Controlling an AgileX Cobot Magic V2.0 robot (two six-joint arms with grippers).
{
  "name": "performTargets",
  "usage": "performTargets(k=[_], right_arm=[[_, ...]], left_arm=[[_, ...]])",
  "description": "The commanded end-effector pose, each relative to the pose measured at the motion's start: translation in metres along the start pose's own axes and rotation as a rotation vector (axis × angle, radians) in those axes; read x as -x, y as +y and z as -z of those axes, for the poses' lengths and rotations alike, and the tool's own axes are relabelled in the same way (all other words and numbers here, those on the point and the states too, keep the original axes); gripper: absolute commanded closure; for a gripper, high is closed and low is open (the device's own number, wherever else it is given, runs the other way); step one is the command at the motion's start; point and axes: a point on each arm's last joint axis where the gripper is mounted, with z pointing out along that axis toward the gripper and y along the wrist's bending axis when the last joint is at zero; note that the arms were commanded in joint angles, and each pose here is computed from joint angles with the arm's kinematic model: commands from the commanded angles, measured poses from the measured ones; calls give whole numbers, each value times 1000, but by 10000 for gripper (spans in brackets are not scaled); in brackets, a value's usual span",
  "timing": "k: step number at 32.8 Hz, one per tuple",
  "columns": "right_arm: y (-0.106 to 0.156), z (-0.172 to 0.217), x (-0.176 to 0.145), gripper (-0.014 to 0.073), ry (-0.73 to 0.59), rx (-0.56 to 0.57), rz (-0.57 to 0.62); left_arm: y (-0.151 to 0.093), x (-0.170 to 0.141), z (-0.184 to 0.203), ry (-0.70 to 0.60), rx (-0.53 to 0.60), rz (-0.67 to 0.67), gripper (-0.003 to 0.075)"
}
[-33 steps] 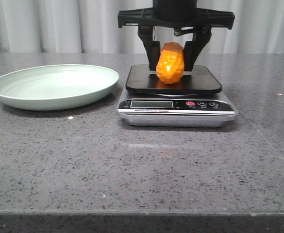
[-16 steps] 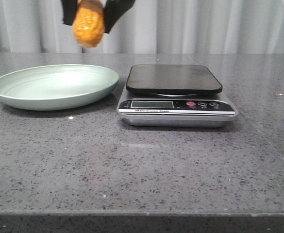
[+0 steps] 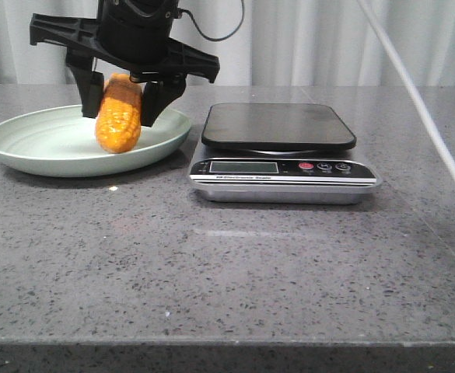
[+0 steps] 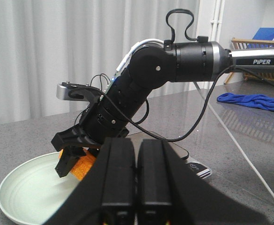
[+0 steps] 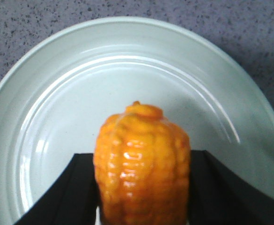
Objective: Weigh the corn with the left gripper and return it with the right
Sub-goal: 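Lift the corn with the right gripper and carry it to the plate, then release the corn onto the plate and raise the right gripper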
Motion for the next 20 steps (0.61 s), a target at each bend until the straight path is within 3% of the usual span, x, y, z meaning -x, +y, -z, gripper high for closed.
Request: performTargets(k=[1,3,12,20], right_arm=[[12,41,21,36,-131,91,8],[12,43,21,-20,-125,86,7],[16,99,33,-20,-139,100,45],[10,172,35,-20,-179,115,260]], left_arm=[[-3,13,0,-79,-38,-5,594],[-3,13,0,-79,-38,-5,594],[-3,13,0,-79,-38,-5,594],[-3,13,0,-79,-38,-5,594]])
